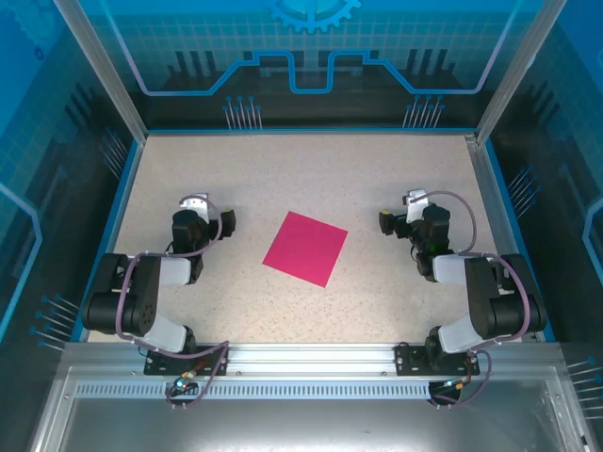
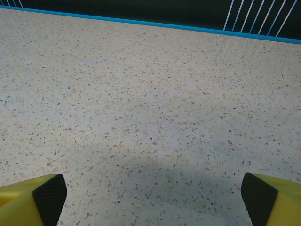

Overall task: Fold a paper plane with a square sheet of paper (pick it up from the middle)
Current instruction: Rotate the square sheet of paper at the center of the table.

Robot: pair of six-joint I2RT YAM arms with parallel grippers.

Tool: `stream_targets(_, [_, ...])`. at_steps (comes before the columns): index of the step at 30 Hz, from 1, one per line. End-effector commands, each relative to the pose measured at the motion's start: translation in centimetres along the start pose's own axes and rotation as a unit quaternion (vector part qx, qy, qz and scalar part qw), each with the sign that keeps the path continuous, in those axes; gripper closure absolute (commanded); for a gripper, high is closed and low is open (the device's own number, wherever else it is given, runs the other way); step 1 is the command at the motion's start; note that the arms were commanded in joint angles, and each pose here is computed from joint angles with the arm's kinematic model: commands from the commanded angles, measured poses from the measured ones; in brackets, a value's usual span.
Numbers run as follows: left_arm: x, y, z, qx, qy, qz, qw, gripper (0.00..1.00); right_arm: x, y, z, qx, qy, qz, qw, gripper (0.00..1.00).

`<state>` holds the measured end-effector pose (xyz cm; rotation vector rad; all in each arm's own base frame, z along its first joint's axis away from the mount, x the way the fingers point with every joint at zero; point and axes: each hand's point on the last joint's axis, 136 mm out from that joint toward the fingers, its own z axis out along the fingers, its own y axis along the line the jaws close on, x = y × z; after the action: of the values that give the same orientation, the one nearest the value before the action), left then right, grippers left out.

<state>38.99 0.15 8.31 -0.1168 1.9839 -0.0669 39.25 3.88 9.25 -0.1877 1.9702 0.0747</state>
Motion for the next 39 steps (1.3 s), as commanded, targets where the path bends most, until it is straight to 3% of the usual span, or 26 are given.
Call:
stream_targets(1, [-0.8,-0.7,0.3,0.014,-0.008,0.012,1.0,0.01,-0.2,-0.5,0.2,0.002,-0.002,-0.004,1.0,0.01])
stream_targets(20, [-0.9,-0.8,0.3,0.015,-0.01,0.012,1.0,0.01,-0.3,-0.5,0.2,0.002,-0.002,-0.004,1.0,0.0])
stream_targets(25, [-2.2,0.2,-0.4,-0.017,0.0,-0.004,1.0,0.02,-2.6,-1.0,-1.0,0.039,0.011,-0.009,0.999,0.01])
stream_targets(32, [-5.6,0.7,-3.5,-0.047,0.018,-0.071,0.996,0.02,-4.7,-1.2,-2.8,0.08,0.121,0.121,0.982,0.01])
stream_targets(39, [-7.9,1.6,-7.1,-0.097,0.062,-0.156,0.981,0.02,-5.1,6.4,-0.9,0.014,0.202,0.107,0.973,0.01])
